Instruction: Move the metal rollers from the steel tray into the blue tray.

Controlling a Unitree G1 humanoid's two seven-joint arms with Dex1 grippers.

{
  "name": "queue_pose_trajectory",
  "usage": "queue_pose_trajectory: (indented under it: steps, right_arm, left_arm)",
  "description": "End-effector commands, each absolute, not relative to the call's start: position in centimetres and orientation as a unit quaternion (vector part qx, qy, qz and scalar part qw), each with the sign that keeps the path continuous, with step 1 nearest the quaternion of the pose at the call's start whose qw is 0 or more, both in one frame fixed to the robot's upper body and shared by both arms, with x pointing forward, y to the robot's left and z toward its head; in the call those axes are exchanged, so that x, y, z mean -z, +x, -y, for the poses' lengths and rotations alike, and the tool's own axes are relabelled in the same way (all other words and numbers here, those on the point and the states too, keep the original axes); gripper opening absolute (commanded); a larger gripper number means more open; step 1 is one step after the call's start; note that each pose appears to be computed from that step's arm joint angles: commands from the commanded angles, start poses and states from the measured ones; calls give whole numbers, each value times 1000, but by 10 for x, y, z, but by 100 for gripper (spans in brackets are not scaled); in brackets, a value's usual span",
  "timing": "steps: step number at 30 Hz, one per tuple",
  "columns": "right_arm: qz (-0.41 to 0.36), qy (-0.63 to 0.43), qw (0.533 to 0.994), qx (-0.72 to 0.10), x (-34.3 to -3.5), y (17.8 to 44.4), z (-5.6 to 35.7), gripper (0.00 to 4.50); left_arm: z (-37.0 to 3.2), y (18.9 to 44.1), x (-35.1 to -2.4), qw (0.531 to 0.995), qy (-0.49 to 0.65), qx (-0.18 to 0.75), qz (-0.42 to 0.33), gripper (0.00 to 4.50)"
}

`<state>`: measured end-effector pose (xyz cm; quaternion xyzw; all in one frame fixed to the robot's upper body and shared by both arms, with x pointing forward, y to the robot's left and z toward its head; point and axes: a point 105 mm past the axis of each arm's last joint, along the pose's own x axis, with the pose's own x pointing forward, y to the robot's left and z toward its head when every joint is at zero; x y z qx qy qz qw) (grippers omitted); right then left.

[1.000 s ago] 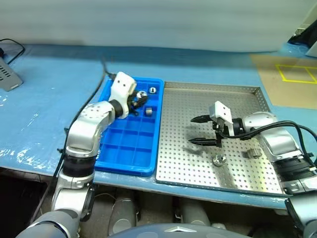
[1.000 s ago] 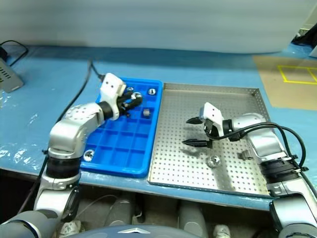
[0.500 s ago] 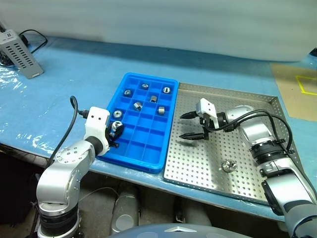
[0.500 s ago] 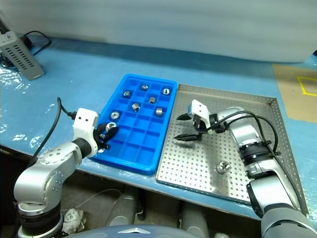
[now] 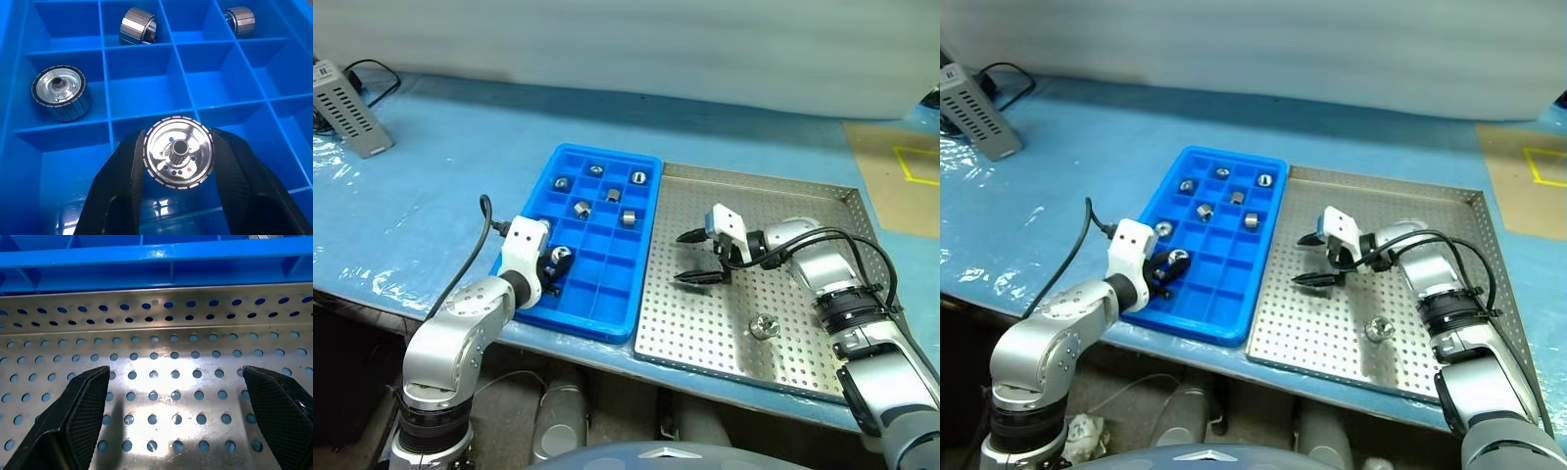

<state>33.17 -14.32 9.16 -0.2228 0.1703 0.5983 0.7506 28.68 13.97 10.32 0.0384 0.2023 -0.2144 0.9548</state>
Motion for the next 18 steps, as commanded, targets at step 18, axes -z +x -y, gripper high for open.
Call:
queue_pose_trajectory:
  steps: [18]
  right_arm:
    - [-167, -180, 834, -494, -121, 273, 181, 450]
  left_arm:
    - [-72, 299, -158, 858, 10, 510, -61, 406]
